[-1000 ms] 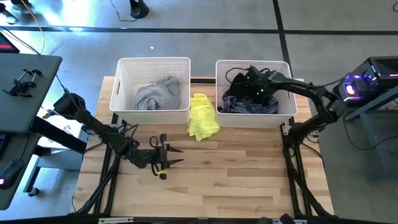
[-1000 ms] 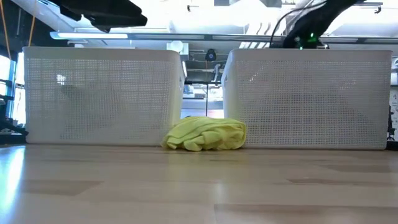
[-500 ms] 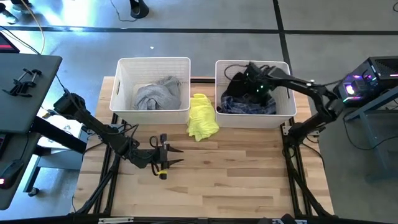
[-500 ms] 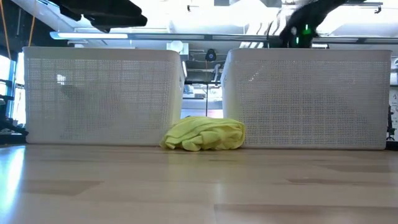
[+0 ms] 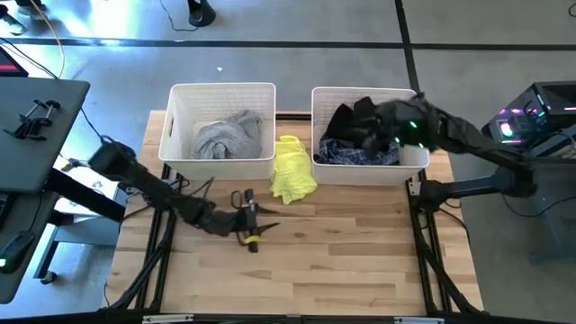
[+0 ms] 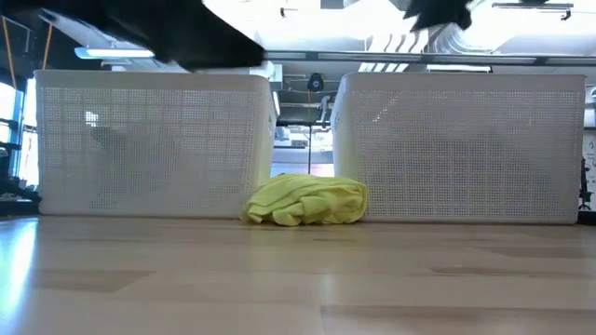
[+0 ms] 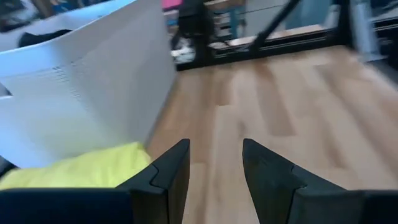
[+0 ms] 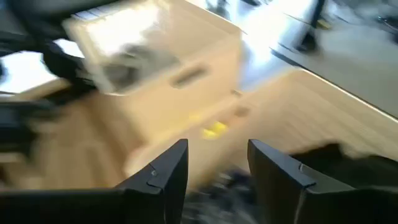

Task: Sort clothes
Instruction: Put the yellow shirt into the left white laundry bin

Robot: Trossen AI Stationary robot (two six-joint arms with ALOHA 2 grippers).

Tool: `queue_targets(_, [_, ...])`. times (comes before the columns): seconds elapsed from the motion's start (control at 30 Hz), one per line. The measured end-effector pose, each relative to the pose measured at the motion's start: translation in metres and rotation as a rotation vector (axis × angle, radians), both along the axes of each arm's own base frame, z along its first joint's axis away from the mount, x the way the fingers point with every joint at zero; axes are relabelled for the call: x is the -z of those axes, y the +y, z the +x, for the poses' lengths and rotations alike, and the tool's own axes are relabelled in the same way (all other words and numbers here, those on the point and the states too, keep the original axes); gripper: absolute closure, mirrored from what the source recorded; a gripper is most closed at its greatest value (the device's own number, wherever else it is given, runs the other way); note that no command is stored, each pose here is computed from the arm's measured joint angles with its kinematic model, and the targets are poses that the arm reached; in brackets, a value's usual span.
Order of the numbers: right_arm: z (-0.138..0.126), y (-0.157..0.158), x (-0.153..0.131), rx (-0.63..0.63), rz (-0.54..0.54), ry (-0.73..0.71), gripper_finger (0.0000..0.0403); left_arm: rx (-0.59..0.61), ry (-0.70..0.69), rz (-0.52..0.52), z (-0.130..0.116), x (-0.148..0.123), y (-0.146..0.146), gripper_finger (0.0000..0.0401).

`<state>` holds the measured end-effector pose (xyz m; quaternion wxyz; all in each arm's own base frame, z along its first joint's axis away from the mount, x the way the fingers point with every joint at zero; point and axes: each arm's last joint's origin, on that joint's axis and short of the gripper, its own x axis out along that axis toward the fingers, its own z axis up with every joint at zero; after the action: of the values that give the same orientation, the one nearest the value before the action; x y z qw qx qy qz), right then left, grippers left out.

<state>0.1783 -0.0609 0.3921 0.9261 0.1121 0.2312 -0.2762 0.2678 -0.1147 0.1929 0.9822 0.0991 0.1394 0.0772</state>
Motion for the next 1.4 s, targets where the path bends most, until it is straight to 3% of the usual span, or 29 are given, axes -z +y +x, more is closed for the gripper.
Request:
queue_targets(0.2, [0.001, 0.056, 0.011, -0.225, 0.006, -0.123, 0.0245, -0.077, 0.039, 0.133, 0.044, 0.015, 0.019, 0.0266])
queue_targets(0.5, [0.026, 0.143, 0.066, -0.421, -0.017, -0.197, 0.0245, -0.204, 0.347, 0.178, 0.098, 0.017, 0.041, 0.0235])
queue_targets(0.77, [0.033, 0.199, 0.092, -0.458, -0.070, -0.240, 0.0245, -0.288, 0.421, 0.036, 0.115, 0.022, 0.080, 0.0142])
queue_targets(0.9, [0.036, 0.216, 0.101, -0.460, -0.087, -0.242, 0.0245, -0.304, 0.428, -0.024, 0.120, 0.030, 0.102, 0.0117])
queue_targets(1.23, [0.040, 0.231, 0.111, -0.485, -0.094, -0.236, 0.0245, -0.314, 0.523, 0.089, 0.130, 0.073, 0.121, 0.0122])
queue_targets(1.4, [0.040, 0.231, 0.110, -0.484, -0.093, -0.246, 0.0245, -0.331, 0.559, 0.145, 0.131, 0.089, 0.118, 0.0178])
